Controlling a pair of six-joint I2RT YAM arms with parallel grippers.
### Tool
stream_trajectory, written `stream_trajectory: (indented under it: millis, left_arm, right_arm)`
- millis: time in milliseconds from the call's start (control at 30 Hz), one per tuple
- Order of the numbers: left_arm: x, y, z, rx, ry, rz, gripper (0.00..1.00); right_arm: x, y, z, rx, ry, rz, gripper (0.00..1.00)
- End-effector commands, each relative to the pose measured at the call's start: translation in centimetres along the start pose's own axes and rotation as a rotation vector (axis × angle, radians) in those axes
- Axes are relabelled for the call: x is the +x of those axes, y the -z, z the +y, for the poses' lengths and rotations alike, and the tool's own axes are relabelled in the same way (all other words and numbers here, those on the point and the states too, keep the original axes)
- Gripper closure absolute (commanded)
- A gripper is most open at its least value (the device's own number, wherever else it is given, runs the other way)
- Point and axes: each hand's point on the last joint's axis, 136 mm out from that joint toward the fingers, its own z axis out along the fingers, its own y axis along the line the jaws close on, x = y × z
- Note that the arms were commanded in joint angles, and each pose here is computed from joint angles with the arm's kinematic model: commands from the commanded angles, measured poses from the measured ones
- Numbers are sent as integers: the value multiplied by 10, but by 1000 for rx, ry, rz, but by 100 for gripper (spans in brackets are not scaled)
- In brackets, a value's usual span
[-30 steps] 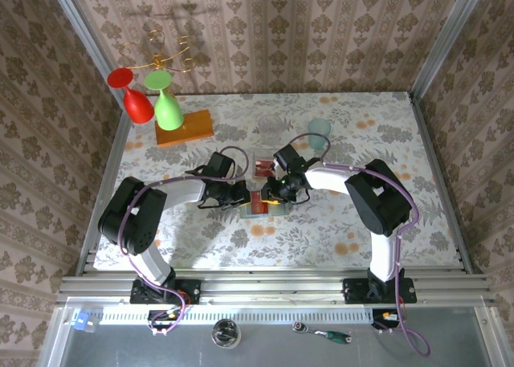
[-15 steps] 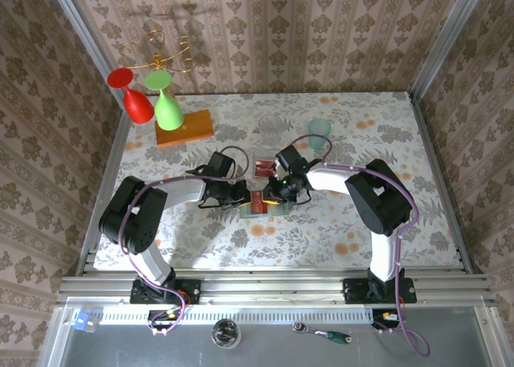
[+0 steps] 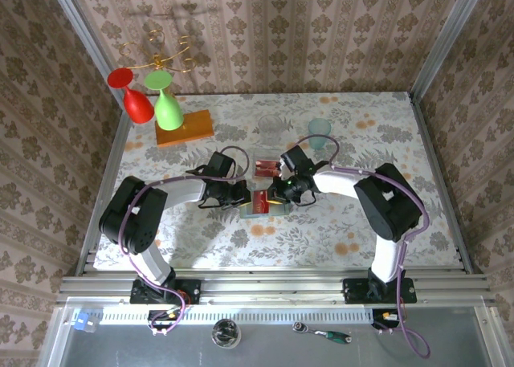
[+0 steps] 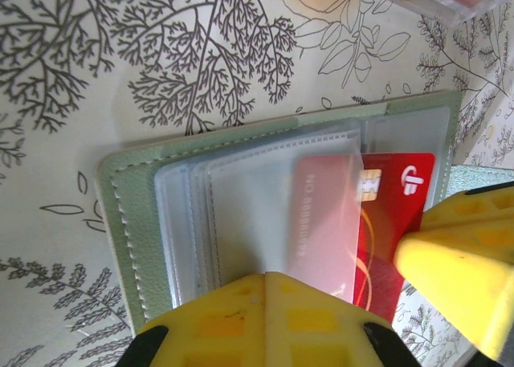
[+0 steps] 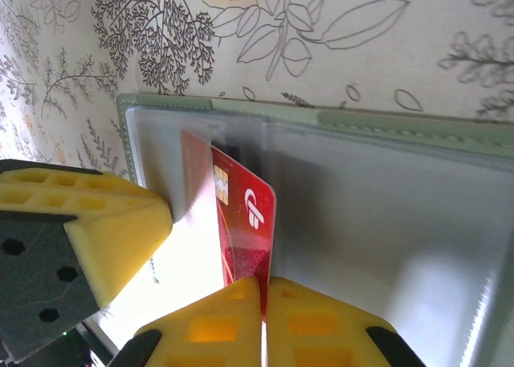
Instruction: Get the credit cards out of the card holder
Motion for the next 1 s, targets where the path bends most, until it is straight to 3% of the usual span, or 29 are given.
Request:
stream_trajectory:
  millis: [0, 400, 600, 967]
  left_arm:
    - [9, -5, 12, -54, -3, 40, 100]
    - [-5, 2, -14, 13, -39, 18, 100]
    - [-12, 11, -23, 35, -55, 2, 100]
    - [-27, 29, -22, 46, -70, -47, 98]
  right_arm:
    - [2, 11, -8, 33, -22, -26, 91]
    - [2, 33, -3, 32, 2, -86, 96]
    - [-7, 49, 0, 100, 82, -113, 99]
    - [-23, 75, 8, 265, 496, -26, 100]
